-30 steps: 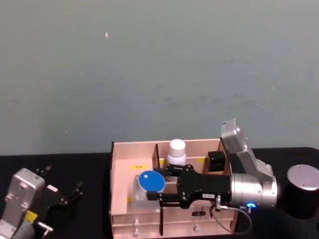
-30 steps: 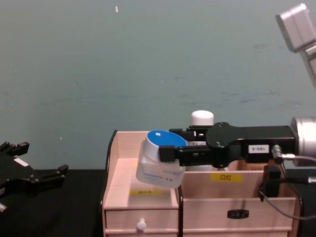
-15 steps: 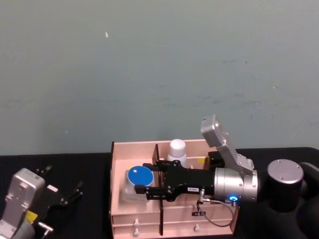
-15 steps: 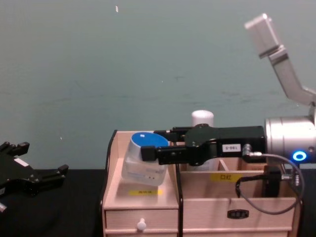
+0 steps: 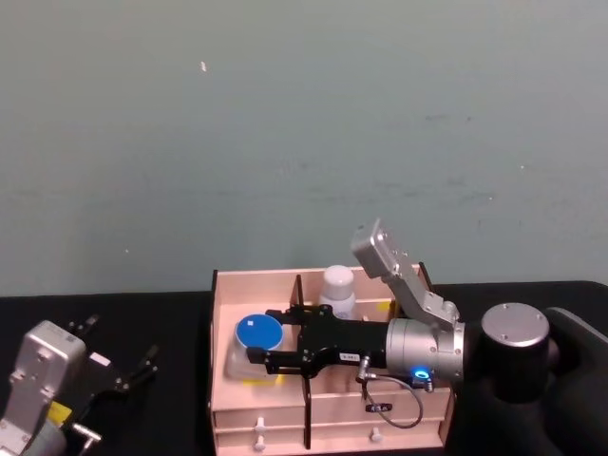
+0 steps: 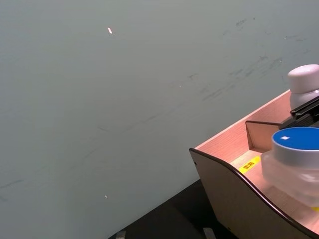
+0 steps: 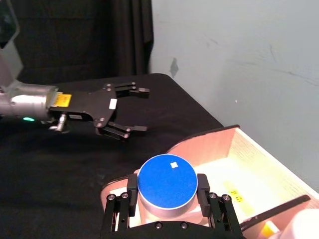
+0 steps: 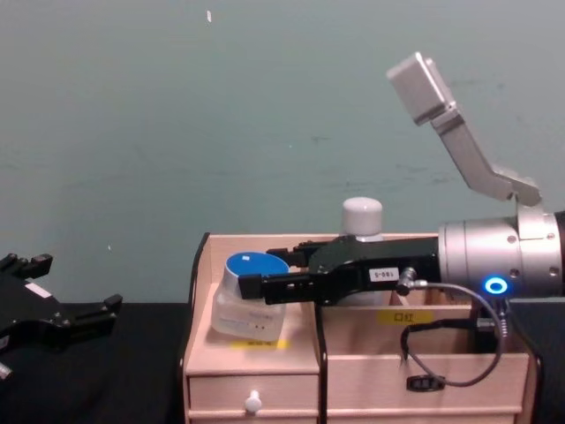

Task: Pick up the facial cleanser and watermelon frost from the table and place them into the tiered storage box.

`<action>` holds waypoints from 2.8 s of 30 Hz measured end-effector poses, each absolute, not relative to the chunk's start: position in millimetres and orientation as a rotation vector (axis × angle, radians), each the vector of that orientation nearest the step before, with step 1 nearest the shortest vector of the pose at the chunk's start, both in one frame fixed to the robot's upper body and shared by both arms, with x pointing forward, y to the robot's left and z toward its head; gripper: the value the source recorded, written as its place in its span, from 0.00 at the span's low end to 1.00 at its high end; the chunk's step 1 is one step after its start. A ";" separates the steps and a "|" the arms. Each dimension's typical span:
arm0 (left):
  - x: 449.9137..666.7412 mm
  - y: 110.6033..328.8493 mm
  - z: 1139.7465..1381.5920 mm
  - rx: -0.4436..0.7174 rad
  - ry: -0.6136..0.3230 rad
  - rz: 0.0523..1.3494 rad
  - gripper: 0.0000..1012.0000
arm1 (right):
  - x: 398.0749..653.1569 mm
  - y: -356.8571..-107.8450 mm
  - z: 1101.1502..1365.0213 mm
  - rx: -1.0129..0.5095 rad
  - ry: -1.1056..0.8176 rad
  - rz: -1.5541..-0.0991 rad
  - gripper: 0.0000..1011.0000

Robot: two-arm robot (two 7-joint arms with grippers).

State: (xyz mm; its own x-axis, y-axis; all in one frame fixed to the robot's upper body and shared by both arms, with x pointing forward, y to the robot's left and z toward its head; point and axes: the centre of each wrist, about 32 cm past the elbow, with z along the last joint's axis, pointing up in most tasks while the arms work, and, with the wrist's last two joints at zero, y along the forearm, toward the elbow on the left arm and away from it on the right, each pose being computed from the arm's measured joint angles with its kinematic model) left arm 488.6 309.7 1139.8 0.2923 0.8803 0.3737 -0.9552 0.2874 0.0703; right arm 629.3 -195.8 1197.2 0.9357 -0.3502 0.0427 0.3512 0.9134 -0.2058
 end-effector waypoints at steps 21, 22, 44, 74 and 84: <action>488.6 309.7 1139.8 0.304 -0.285 1.248 0.99 | 633.4 -193.4 1197.8 -0.240 0.017 -0.396 0.70; 488.6 309.7 1139.8 0.304 -0.285 1.248 0.99 | 633.4 -193.5 1197.7 -0.240 0.017 -0.396 0.70; 488.6 309.7 1139.8 0.304 -0.285 1.248 0.99 | 633.0 -193.3 1196.9 -0.236 0.018 -0.391 0.94; 488.6 309.7 1139.8 0.304 -0.285 1.248 0.99 | 615.9 -198.3 1211.2 -0.173 -0.024 -0.393 0.99; 488.6 309.7 1139.8 0.304 -0.285 1.248 0.99 | 575.9 -218.5 1217.8 -0.121 -0.057 -0.370 0.99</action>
